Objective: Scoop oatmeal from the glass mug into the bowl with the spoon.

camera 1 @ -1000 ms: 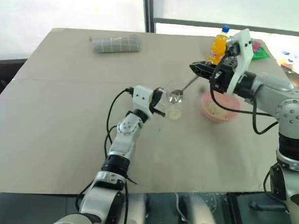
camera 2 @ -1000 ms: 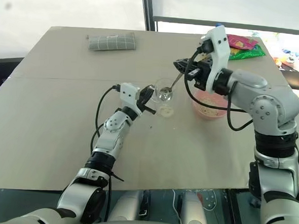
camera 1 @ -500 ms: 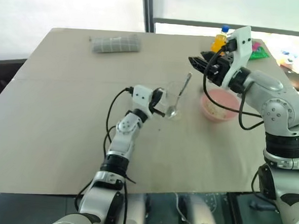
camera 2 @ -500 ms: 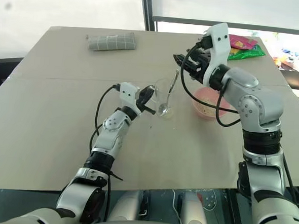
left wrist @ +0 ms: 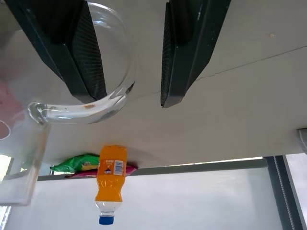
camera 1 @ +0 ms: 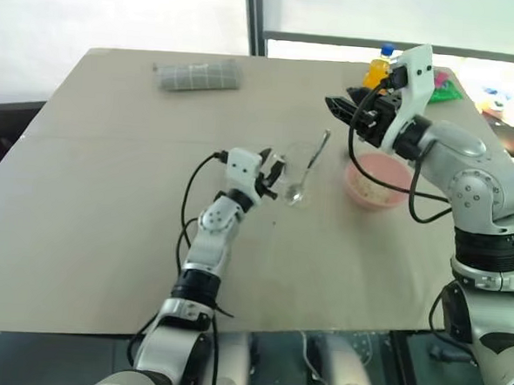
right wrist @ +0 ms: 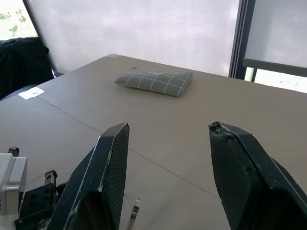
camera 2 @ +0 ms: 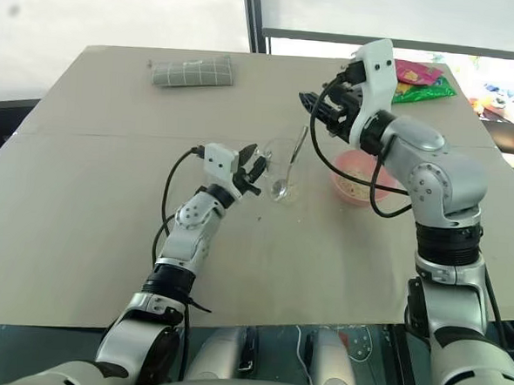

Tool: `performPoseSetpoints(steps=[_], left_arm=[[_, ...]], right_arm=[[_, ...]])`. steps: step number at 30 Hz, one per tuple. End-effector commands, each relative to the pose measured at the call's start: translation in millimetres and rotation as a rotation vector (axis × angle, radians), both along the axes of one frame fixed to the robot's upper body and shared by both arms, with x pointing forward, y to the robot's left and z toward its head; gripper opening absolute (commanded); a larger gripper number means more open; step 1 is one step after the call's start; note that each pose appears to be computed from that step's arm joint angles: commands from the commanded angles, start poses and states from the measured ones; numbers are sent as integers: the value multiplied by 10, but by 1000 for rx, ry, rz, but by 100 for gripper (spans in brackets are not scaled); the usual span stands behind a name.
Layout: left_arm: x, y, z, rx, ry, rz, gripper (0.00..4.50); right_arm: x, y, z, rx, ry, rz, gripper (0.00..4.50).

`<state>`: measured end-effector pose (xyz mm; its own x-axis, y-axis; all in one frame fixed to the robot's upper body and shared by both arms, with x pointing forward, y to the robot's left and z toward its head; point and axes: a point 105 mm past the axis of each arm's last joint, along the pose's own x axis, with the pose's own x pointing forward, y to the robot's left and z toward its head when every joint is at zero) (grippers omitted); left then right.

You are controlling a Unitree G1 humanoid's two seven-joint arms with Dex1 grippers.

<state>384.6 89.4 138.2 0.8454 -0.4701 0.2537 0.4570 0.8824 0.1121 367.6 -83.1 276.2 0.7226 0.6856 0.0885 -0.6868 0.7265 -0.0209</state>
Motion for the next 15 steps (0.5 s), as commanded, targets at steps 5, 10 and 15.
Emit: performPoseSetpoints(steps=[5,10,15], left_arm=[[-127,33,127,3,-49,-6,188],[-303,78,117,42,-44,-46,188],[-517,305,165,84,-42,-25,188]], right_arm=[[-51,-66,101,20,-45,-1,264],[-83,-312,4,12,-60,-39,264],[-233,-647,-219,-13,-45,-75,264]])
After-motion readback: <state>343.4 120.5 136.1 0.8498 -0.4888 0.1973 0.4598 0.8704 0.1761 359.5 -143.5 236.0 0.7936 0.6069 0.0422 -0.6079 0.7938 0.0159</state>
